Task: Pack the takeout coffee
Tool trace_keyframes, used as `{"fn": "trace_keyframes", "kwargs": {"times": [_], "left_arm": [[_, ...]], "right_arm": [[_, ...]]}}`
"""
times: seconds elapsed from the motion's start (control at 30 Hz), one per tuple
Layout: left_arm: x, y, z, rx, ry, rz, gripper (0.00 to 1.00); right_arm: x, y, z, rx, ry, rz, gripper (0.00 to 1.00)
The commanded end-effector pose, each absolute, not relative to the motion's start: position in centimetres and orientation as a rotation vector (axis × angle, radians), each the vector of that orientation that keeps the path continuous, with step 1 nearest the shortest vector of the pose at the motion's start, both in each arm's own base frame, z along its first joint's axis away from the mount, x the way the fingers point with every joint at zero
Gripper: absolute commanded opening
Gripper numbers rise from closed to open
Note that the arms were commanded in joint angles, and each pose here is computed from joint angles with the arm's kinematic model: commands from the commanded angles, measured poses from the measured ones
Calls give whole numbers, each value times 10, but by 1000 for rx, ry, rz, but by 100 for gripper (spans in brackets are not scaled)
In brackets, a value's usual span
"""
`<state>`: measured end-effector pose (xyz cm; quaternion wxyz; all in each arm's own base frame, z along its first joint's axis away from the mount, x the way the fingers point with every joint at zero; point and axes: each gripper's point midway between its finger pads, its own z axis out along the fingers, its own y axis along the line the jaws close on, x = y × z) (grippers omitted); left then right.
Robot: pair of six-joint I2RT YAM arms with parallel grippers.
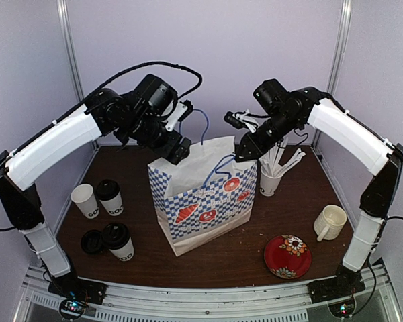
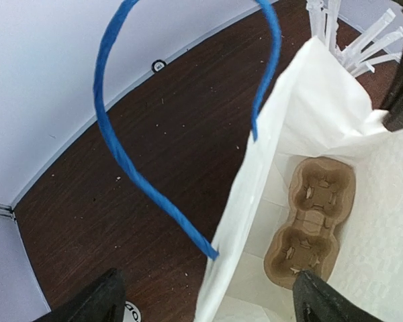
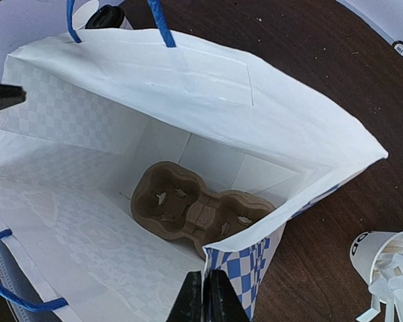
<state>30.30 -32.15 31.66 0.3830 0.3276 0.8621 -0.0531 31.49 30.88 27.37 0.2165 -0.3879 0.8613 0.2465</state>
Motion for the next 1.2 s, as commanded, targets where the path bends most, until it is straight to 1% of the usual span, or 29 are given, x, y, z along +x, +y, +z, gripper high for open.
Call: {"fn": "trace_keyframes", "kwargs": {"times": [0.0, 0.1, 0.23, 0.33, 0.4, 0.43, 0.47, 0.53, 0.6, 0.7, 0.77, 0.9, 1.03, 1.17], "left_arm": [[329, -326, 339, 772, 2147, -255, 86], [345, -323, 336, 724, 2159, -314, 76], [355, -331, 334, 751, 2139, -435, 55], [350, -354, 342, 850, 2059, -575, 21], [347, -367, 348, 904, 2019, -639, 7], [345, -373, 351, 933, 1999, -675, 2], [344, -378, 354, 946, 1986, -700, 0], [342, -382, 363, 958, 1960, -729, 0], [338, -383, 375, 972, 1923, -746, 0], [332, -380, 391, 980, 1867, -751, 0], [319, -382, 392, 1027, 1835, -787, 0], [275, -392, 381, 1170, 1794, -829, 0], [212, -403, 363, 1359, 1706, -791, 0], [180, -400, 357, 1384, 1673, -791, 0]], "right_arm": [[310, 307, 286, -1071, 2349, 706, 8], [309, 307, 287, -1069, 2347, 710, 8], [310, 308, 288, -1071, 2342, 710, 8], [312, 307, 289, -1072, 2337, 699, 8], [313, 305, 293, -1083, 2326, 677, 10], [315, 303, 296, -1089, 2318, 662, 12], [316, 301, 302, -1090, 2304, 652, 17], [317, 293, 315, -1095, 2281, 656, 32], [318, 284, 329, -1082, 2259, 668, 42], [315, 272, 343, -1071, 2229, 709, 55], [307, 267, 351, -1103, 2201, 744, 62], [283, 257, 364, -1180, 2130, 772, 68], [266, 247, 379, -1211, 2045, 744, 70], [251, 241, 387, -1245, 1988, 734, 71]]}}
